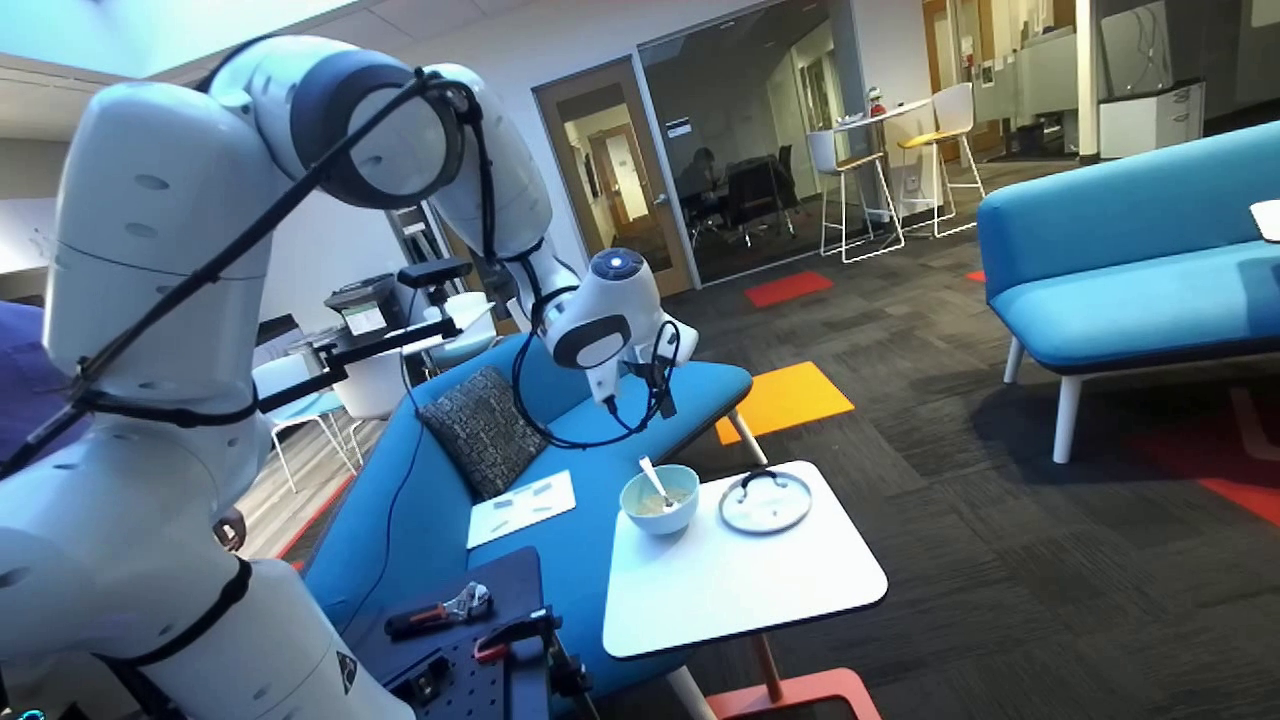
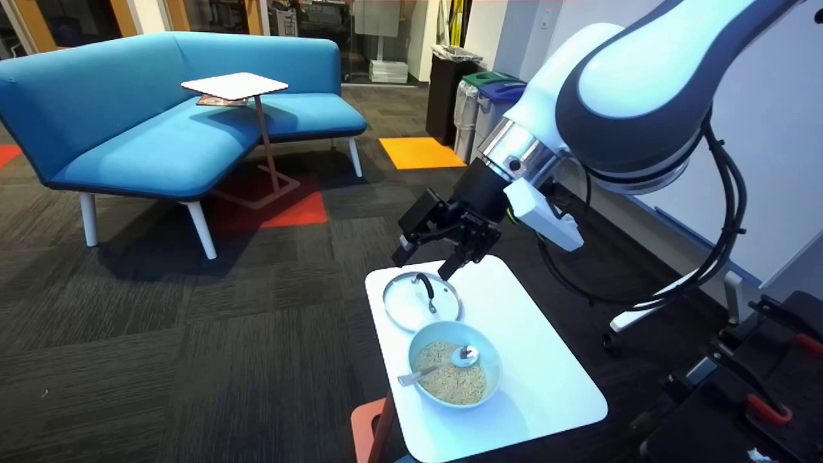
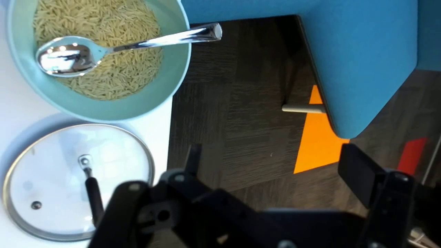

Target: Pick up the spoon and stir the objects in the bowl

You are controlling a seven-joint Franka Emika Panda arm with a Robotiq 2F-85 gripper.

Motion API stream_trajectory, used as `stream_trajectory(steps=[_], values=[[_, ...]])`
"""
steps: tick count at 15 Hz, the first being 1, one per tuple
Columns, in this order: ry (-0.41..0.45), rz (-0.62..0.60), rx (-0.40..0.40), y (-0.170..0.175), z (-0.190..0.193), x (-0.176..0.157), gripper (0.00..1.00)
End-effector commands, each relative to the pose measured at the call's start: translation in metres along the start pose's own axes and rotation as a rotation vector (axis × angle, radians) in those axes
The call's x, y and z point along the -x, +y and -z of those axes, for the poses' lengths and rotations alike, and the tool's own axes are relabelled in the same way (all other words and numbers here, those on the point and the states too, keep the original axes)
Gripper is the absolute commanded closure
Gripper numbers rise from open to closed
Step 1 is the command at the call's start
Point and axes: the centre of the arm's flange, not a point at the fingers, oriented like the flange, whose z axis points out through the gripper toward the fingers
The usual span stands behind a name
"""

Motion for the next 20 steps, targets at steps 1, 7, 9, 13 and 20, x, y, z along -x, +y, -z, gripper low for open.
stream_trajectory(steps=[1,7,9,13,20], values=[[0.013,-0.175,0.072,-0.007,0.010,0.008,0.00],[-0.029,-0.305,0.108,-0.017,0.003,0.023,0.00],[-0.040,-0.330,0.117,-0.019,0.002,0.028,0.00],[-0.034,-0.294,0.103,-0.014,-0.012,0.029,0.00],[0.065,-0.570,0.247,-0.006,-0.019,0.032,0.00]])
